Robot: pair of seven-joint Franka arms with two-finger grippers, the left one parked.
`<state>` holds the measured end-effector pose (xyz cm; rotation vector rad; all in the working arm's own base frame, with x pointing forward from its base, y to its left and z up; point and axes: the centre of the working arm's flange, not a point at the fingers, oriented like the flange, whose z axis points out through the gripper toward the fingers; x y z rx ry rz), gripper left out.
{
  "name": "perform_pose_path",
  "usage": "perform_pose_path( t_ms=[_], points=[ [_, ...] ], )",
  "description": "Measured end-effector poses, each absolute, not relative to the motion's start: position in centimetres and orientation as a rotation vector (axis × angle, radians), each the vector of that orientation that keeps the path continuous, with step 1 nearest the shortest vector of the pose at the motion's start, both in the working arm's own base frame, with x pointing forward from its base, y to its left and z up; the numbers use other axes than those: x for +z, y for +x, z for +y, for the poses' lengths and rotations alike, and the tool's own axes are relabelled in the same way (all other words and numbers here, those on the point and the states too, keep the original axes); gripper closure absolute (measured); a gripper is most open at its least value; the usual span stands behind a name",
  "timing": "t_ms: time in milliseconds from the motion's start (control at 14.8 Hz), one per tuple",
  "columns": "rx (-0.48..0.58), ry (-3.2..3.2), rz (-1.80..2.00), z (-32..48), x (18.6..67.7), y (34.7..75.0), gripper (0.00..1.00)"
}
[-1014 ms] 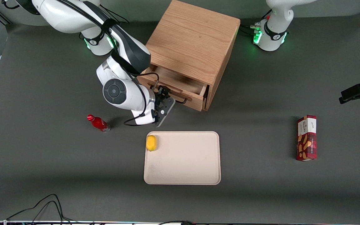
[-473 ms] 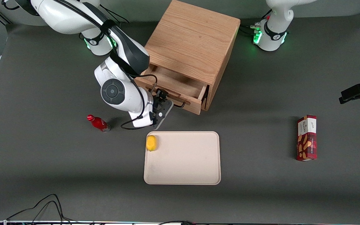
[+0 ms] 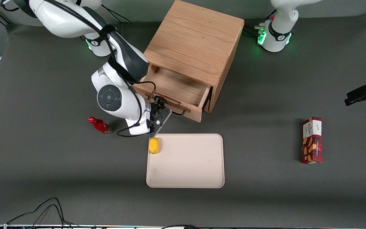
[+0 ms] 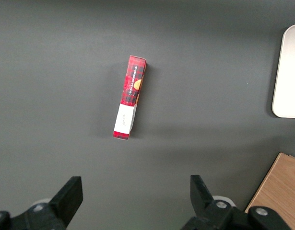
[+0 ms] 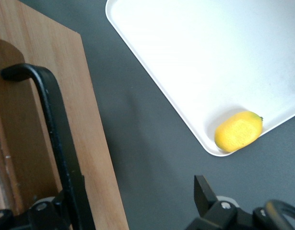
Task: Open upper drawer
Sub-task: 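Pull the upper drawer handle outward from the cabinet with the right gripper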
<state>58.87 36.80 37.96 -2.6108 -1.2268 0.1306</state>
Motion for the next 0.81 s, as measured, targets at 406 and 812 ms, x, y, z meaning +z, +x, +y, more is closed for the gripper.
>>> perform_pose_path(
  t_ms=[406, 812],
  points=[
    [0.108, -2.625, -1.238, 36.6, 38.0, 59.9, 0.0],
    [0.091, -2.637, -1.236, 36.2, 38.1, 60.6, 0.0]
  ],
)
